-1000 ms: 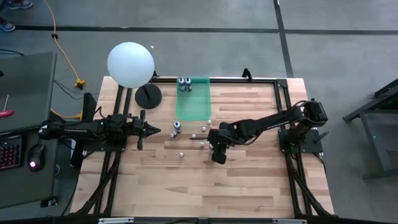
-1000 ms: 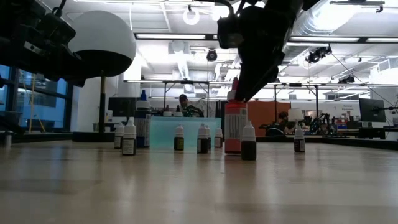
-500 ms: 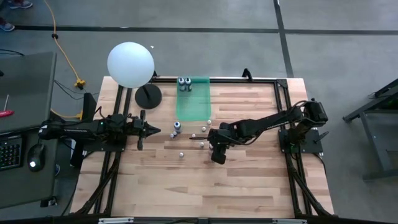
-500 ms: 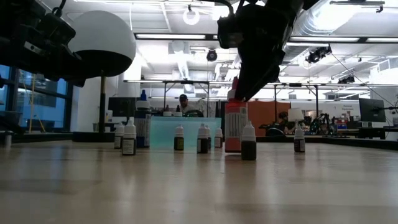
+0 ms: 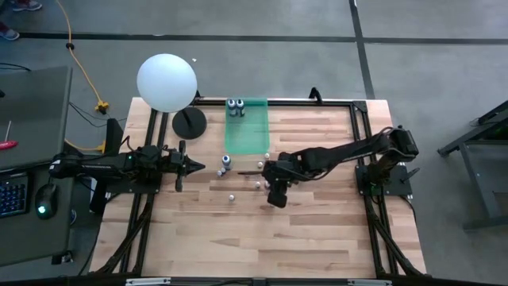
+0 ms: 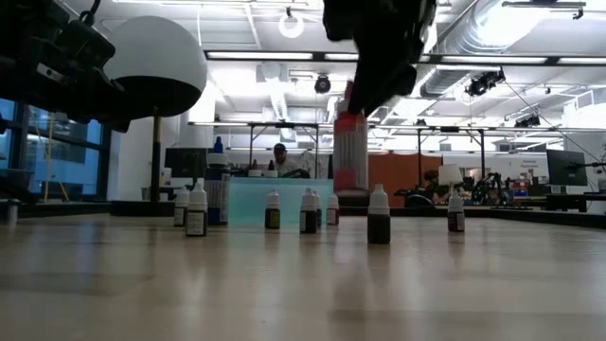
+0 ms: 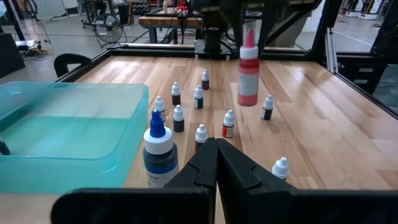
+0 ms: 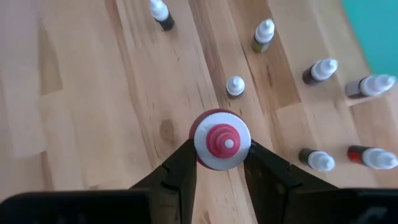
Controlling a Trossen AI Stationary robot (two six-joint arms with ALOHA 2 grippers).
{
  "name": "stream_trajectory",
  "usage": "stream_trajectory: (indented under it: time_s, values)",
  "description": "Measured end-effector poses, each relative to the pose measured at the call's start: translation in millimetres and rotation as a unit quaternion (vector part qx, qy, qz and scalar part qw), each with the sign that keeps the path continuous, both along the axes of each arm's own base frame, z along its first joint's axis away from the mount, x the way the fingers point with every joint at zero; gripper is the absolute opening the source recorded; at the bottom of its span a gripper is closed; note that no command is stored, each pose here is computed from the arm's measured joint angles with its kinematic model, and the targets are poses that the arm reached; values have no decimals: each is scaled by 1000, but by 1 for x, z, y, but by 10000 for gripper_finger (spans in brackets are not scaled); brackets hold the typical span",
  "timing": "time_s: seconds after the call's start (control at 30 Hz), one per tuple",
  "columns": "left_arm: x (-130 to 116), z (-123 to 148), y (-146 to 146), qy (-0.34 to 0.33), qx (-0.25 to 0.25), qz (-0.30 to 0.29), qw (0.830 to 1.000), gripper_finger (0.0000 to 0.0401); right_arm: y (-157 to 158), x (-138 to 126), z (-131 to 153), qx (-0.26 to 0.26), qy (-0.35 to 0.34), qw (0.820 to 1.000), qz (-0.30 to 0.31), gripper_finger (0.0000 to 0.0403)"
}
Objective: Pick & Place food coloring
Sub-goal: Put the large pink food coloring bottle into the blue bin
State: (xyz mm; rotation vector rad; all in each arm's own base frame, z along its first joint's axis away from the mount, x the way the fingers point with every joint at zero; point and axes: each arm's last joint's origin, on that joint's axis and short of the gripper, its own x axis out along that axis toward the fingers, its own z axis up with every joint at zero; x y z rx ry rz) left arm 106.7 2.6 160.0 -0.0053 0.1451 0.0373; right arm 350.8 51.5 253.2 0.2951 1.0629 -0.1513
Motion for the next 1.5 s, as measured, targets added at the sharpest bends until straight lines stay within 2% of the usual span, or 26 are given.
stream_trajectory:
  time_s: [0.37,0.6,0.77,1.0,1.27,1.5]
  values:
    - [0,0,0,0,0,0,1000,0,-20,8,78,-35,-52,998,-11,108]
    - [0,0,0,0,0,0,1000,0,-52,8,124,-90,-108,990,-27,108]
    - [0,0,0,0,0,0,1000,0,-88,6,142,-111,-137,983,-55,110]
    - [0,0,0,0,0,0,1000,0,-142,12,136,-114,-155,978,-78,110]
    - [0,0,0,0,0,0,1000,0,-207,35,99,-101,-161,976,-107,110]
    - [0,0,0,0,0,0,1000,0,-258,33,69,-82,-138,976,-146,111]
